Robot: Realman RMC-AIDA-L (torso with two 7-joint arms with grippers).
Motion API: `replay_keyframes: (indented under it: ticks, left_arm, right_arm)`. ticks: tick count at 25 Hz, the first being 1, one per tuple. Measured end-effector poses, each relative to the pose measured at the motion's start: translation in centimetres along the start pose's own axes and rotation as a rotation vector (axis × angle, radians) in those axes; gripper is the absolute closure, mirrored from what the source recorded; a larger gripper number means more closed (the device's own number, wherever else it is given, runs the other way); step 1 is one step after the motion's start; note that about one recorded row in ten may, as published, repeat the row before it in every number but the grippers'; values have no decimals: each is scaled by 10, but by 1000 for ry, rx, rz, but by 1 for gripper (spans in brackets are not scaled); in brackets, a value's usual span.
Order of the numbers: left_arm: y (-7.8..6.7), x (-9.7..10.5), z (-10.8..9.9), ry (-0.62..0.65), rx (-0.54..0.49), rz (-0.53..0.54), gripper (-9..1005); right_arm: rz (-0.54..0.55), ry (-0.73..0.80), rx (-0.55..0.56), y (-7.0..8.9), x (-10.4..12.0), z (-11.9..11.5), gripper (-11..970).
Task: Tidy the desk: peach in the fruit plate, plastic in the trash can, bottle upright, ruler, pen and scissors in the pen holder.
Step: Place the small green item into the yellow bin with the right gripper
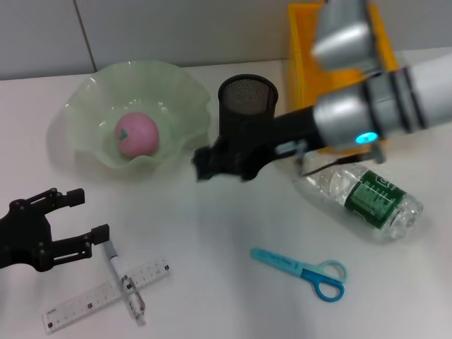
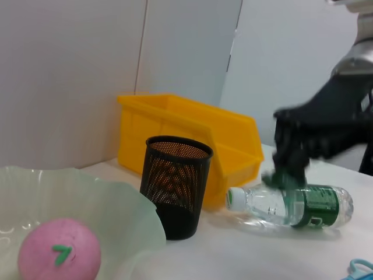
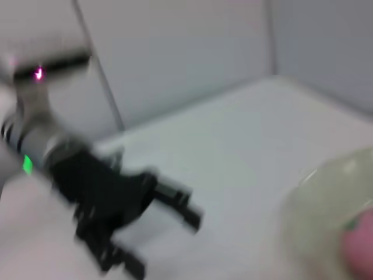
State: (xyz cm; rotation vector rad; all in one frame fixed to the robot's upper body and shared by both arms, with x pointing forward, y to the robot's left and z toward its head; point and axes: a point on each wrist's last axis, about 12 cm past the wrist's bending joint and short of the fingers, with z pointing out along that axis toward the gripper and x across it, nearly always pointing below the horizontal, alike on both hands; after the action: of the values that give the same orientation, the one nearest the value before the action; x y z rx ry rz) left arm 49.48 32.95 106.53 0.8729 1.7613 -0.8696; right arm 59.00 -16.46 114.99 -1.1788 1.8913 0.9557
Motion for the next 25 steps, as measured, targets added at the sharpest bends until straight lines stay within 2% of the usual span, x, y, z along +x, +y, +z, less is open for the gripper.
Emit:
replay_keyframes:
  ticks: [4,13,19,25]
  left_arm:
    - [-2,0,5,-7,12,-3,167]
    - [-8,-5,24,-29,56,5,169]
    - [-10,-7,32,-39,73,3,170]
    - [-13,-6,36,-48,80,-11,172]
  right_arm:
    - [79,-152,47,-7,7,-41,877]
    - [139,-468,251,-30,32,-102,876]
    - [174,-543,423,-51,50,-116,871]
    - [201,-520,544,-66,56,-113,867]
